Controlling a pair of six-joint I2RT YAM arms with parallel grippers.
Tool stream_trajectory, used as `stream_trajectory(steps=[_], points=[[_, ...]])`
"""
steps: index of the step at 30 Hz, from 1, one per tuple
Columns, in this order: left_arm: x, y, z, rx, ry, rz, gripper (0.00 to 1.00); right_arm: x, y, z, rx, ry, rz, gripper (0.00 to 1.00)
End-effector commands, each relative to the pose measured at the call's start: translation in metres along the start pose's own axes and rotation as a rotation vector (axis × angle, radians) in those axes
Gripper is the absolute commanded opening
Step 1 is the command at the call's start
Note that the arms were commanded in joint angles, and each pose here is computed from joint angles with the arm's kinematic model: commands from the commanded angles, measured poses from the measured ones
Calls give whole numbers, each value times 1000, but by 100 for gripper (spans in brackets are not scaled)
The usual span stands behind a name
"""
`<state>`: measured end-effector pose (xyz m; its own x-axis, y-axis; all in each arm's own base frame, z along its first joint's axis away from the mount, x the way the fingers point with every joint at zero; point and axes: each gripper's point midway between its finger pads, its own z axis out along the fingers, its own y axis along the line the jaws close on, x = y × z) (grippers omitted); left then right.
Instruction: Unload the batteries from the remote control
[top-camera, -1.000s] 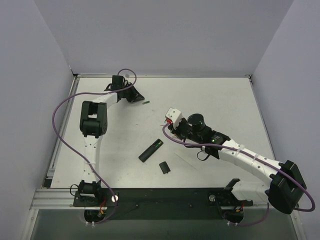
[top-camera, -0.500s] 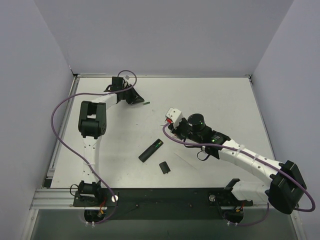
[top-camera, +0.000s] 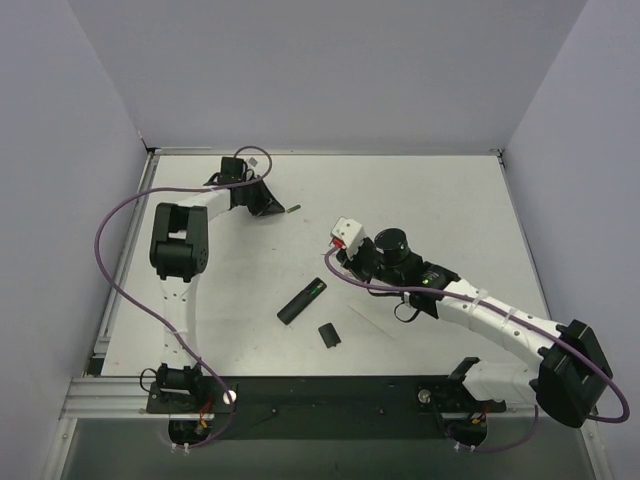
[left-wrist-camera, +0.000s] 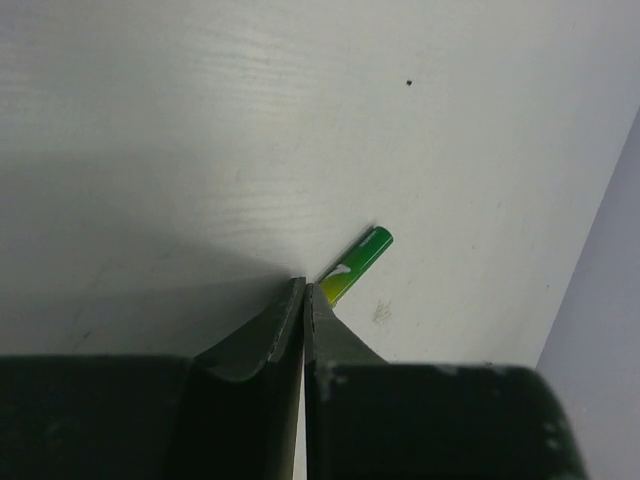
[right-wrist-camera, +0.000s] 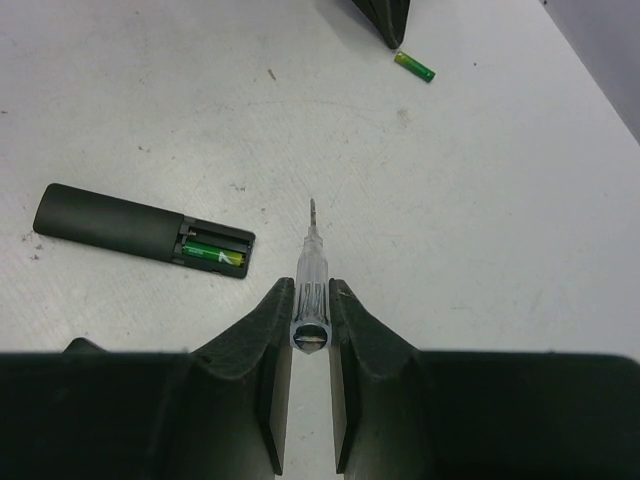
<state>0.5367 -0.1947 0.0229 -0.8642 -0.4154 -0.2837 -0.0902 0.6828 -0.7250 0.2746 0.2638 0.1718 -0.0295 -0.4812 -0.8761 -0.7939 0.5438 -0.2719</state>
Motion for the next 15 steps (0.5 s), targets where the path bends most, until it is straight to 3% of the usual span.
stream_trajectory(steps=[1,7,8,14,15], points=[[-2,-2,-38,-104,1,-16,13,3,16,9,-72,8,22,0],[10,-14,-92,-159,2,-60,13,20,47,17,-218,20,-68,0],[26,-8,-95,-163,31,-76,13,24,52,18,-245,28,-91,0],[79,-53,-131,81,112,-92,14,26,61,17,-333,90,-196,0],[107,-50,-141,116,165,-124,14,26,61,16,-335,94,-206,0]])
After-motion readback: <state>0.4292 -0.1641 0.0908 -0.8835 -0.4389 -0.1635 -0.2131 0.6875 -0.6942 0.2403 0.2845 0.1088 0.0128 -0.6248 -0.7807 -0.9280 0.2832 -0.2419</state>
